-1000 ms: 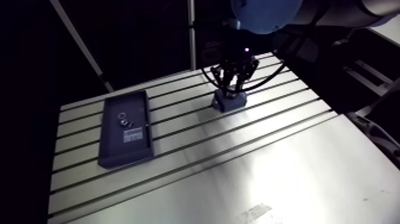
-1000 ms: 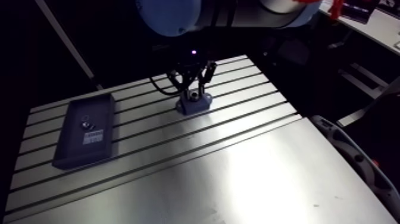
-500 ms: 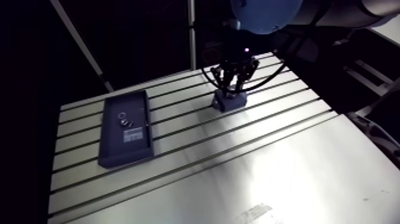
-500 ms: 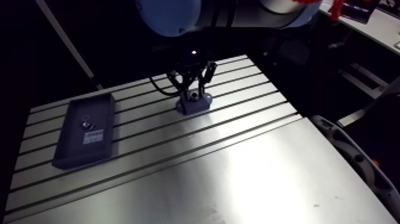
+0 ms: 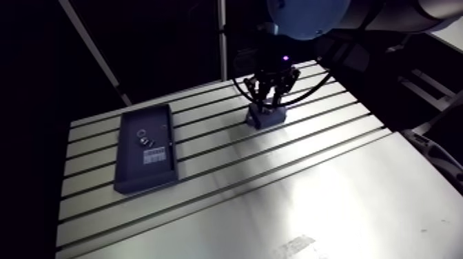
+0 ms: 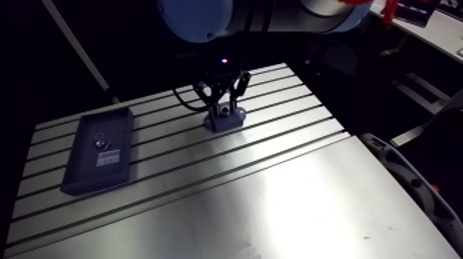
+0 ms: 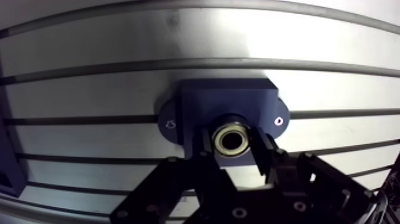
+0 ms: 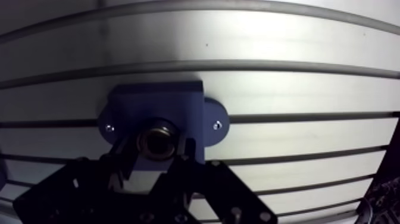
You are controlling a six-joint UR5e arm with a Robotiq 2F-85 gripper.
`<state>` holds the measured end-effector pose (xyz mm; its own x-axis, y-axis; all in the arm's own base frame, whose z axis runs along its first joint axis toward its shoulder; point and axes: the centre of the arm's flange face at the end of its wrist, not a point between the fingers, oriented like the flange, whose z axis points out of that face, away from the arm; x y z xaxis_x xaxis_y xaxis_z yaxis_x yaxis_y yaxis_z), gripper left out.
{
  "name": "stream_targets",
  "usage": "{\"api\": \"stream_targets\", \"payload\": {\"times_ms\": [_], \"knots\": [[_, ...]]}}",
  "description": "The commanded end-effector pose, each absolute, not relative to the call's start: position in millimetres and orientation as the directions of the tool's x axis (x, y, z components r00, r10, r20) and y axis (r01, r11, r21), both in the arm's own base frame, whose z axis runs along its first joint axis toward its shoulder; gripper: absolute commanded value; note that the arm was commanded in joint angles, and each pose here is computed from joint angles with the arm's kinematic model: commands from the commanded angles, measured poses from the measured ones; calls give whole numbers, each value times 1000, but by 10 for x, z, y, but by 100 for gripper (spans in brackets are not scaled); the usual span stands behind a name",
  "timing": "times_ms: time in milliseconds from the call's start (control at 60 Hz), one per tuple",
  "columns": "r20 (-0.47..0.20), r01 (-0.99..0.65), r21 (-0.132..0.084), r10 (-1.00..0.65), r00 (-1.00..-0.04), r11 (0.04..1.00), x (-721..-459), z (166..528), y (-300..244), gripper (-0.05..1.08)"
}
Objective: Pick up the bearing and press it into the housing until flush.
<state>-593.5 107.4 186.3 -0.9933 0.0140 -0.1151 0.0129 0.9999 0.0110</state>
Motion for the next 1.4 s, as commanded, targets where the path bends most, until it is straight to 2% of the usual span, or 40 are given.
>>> {"api": "stream_targets", "payload": {"times_ms": [17,1400], "knots": [[-114,13,11,14,-993,1000,-5939,1866,1075,69],[-118,14,10,15,-993,1000,-5936,1835,1082,69]]}}
